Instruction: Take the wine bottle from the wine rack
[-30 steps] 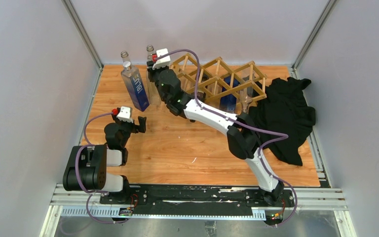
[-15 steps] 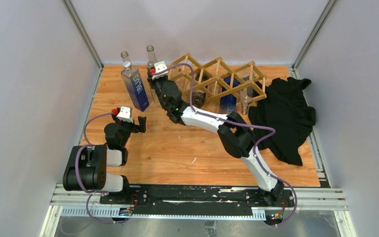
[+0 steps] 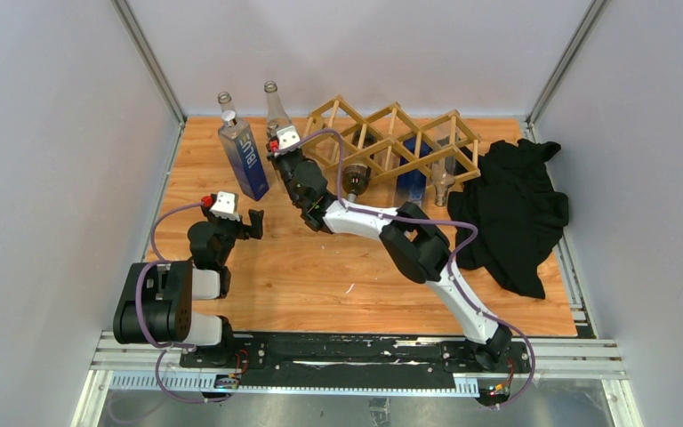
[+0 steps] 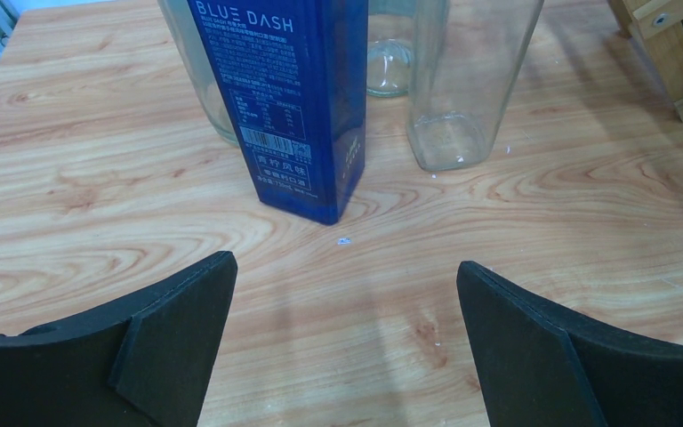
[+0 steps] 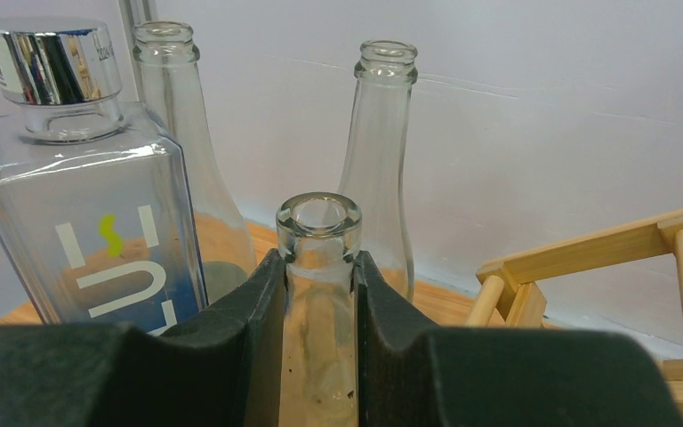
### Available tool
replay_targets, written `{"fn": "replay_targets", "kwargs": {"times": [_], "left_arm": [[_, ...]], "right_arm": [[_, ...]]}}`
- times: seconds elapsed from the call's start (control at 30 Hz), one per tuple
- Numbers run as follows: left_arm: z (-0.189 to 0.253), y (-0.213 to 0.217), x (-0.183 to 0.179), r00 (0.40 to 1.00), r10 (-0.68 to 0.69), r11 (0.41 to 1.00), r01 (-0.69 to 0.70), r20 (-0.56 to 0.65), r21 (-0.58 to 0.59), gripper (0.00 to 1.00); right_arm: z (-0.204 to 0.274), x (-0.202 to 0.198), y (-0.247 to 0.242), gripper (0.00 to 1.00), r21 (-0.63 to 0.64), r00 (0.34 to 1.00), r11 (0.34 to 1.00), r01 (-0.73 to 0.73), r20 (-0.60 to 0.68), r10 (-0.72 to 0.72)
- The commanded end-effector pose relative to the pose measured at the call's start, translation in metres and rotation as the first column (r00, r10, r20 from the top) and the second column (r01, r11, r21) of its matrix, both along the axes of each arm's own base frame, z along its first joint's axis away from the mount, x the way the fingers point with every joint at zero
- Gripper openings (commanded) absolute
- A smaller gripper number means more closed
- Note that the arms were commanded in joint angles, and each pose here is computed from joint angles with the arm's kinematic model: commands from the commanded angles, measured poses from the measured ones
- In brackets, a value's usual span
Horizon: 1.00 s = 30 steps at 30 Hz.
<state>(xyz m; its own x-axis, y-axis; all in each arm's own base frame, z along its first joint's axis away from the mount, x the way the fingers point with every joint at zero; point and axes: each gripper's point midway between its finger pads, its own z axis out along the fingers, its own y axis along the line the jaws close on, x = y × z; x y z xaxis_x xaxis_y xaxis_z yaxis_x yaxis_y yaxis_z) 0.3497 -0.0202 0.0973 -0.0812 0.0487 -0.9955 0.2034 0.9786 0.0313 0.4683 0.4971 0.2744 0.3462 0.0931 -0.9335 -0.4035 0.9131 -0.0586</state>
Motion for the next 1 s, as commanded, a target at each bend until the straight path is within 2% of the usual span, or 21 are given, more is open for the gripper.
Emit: {"fn": "replay_targets", "kwargs": {"times": [0.0,0.5,0.53,0.63,0.7,0.8,0.9,0.97], "left_arm": [[0.012,0.004,0.006,0.999,0.014,1.0,-0.014,0.043,0.006,1.0],[0.014,-0.002,0.005,0.998,-0.025,1.0,0.024,0.053,0.02,1.0],[0.015,-0.001,0.004,0.998,-0.023,1.0,0.021,0.055,0.022,1.0],[0.015,0.0,0.004,0.999,-0.017,1.0,0.016,0.049,0.022,1.0],[0.017,0.0,0.005,0.998,-0.013,1.0,0.012,0.057,0.02,1.0],[0.026,0.0,0.004,0.997,-0.009,1.0,0.008,0.071,0.008,1.0],[0.045,0.003,0.011,0.999,-0.011,1.0,0.011,-0.03,0.023,1.0],[0.07,0.007,0.017,1.0,0.001,0.999,-0.001,0.004,0.042,1.0]], "right_arm": [[0.039,-0.002,-0.015,0.0,0.09,0.992,0.996,0.012,0.122,-0.023],[0.011,-0.005,-0.03,0.01,0.077,0.995,0.996,0.044,0.085,-0.051],[0.011,-0.006,-0.031,0.05,0.078,0.995,0.996,0.045,0.084,-0.051],[0.012,-0.009,-0.034,0.28,0.076,0.995,0.996,0.042,0.082,-0.049],[0.012,-0.011,-0.035,0.37,0.068,0.996,0.997,0.037,0.08,-0.043],[0.01,-0.016,-0.036,0.45,0.053,0.997,0.998,0.025,0.076,-0.029],[0.004,-0.02,-0.036,0.48,0.036,0.998,0.999,0.017,0.065,-0.019],[0.002,-0.022,-0.034,0.5,0.028,0.998,0.999,0.015,0.06,-0.017]]}}
